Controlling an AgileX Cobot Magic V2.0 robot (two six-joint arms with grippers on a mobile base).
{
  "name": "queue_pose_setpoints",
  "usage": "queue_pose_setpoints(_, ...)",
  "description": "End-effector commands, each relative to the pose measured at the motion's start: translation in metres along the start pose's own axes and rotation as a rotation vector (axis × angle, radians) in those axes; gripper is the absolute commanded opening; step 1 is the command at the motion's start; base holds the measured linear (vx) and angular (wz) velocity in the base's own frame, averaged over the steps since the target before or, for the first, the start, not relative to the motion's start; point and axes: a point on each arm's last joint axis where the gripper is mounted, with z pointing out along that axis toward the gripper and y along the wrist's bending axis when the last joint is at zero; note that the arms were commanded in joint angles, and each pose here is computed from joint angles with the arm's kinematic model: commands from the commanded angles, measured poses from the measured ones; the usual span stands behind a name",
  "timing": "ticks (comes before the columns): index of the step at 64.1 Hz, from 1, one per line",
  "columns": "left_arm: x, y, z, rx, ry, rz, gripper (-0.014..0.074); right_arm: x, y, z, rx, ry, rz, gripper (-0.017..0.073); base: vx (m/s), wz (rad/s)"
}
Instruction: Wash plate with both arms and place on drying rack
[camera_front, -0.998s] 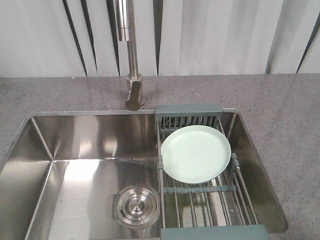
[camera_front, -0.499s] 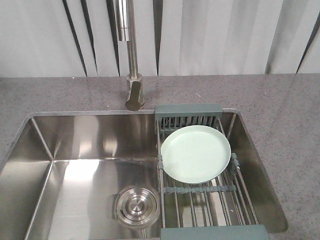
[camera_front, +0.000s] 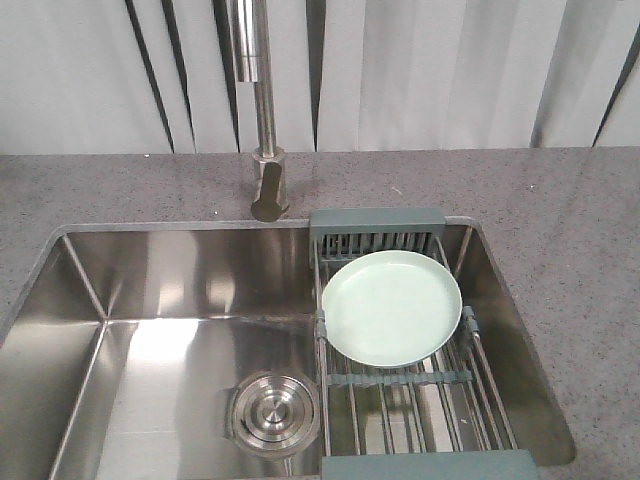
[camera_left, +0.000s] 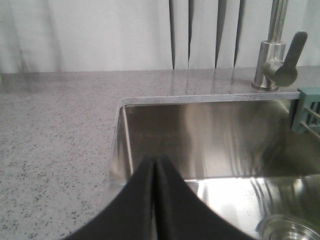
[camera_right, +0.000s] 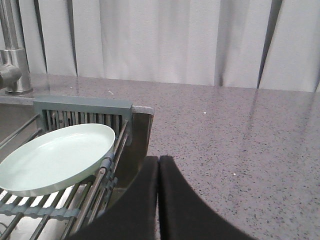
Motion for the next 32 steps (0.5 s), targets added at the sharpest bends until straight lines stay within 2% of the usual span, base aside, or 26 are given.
queue_pose_setpoints(1, -0.0021, -0.0004, -0.0003, 0.009, -0.071, -0.012, -0.0006, -0.0011, -0.0004, -0.0003, 0.008, -0.069, -0.012, -0.0008, 0.00, 0.00)
queue_pose_setpoints(32, -0.0021, -0.0004, -0.0003, 0.009, -0.071, -0.012, -0.0006, -0.0011, -0.0004, -0.0003, 0.008, -0.069, -0.012, -0.0008, 0.00, 0.00)
